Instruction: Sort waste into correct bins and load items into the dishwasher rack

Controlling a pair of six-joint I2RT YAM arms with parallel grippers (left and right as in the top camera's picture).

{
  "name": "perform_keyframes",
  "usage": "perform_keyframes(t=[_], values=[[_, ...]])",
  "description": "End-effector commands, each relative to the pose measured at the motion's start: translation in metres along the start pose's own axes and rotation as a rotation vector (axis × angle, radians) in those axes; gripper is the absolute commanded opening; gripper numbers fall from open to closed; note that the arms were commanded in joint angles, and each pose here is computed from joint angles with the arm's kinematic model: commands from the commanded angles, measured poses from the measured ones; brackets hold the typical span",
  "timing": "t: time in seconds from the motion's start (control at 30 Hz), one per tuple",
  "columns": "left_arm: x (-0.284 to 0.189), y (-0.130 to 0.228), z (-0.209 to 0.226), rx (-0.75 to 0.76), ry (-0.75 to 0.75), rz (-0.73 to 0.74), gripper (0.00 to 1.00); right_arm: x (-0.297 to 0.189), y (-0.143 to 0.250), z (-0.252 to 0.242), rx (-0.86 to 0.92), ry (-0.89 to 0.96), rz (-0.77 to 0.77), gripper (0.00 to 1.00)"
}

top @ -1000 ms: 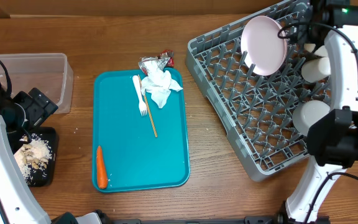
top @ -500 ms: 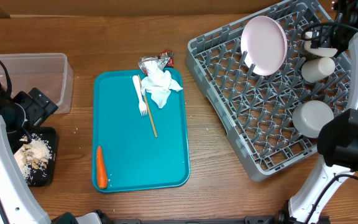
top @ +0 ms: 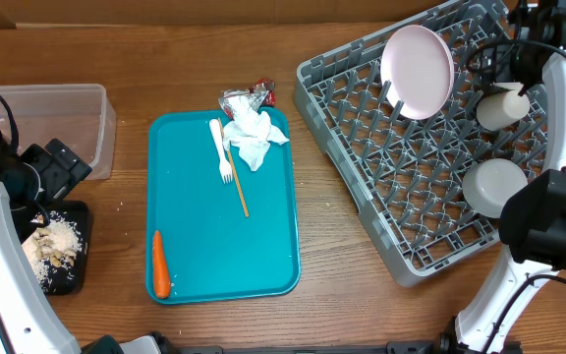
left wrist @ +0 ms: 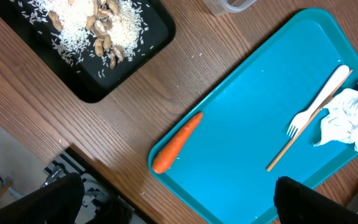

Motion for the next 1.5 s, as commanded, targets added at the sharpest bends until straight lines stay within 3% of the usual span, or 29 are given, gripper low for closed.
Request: perform_keyframes(t=[0.0, 0.3, 0.7, 1.1, 1.3, 1.4, 1.47], values=[[0.002, -0.001, 0.0, -0.014, -0.007, 0.009, 1.0, -0.011, 0.0, -0.002, -0.009, 0.01, -0.017, 0.88], [0.002, -0.001, 0.0, -0.014, -0.007, 0.009, 1.0, -0.01, 0.003, -0.001, -0.011, 0.008, 0.006, 0.81], [0.002, -0.001, 0.0, -0.014, -0.007, 0.009, 1.0, -0.011, -0.016, -0.002, -0.016, 0.082, -0.092, 0.89], [0.002, -0.001, 0.0, -0.014, -0.007, 0.009, 1.0, 0.02, -0.008, 0.007, -0.034, 0.052, 0.002, 0.88], [0.002, -0.001, 0.001, -0.014, -0.007, 0.009, 1.0, 0.02, -0.004, 0.012, -0.051, 0.041, 0.031, 0.77], [0.002, -0.001, 0.0, -0.014, -0.007, 0.009, 1.0, 0.02, -0.001, 0.014, -0.055, 0.033, 0.053, 0.56], [0.002, -0.001, 0.0, -0.014, -0.007, 0.009, 1.0, 0.02, 0.0, 0.015, -0.057, 0.028, 0.063, 0.54]])
Point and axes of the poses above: each gripper's point midway between its finger pads, its own x axis out along the fingers, its own z axis along the line the jaws close on, y = z × x, the point moved 9 cm from there along -x, back along the fingers, and after that the axes turned 8 degrees about -x, right-handed, at the moved point
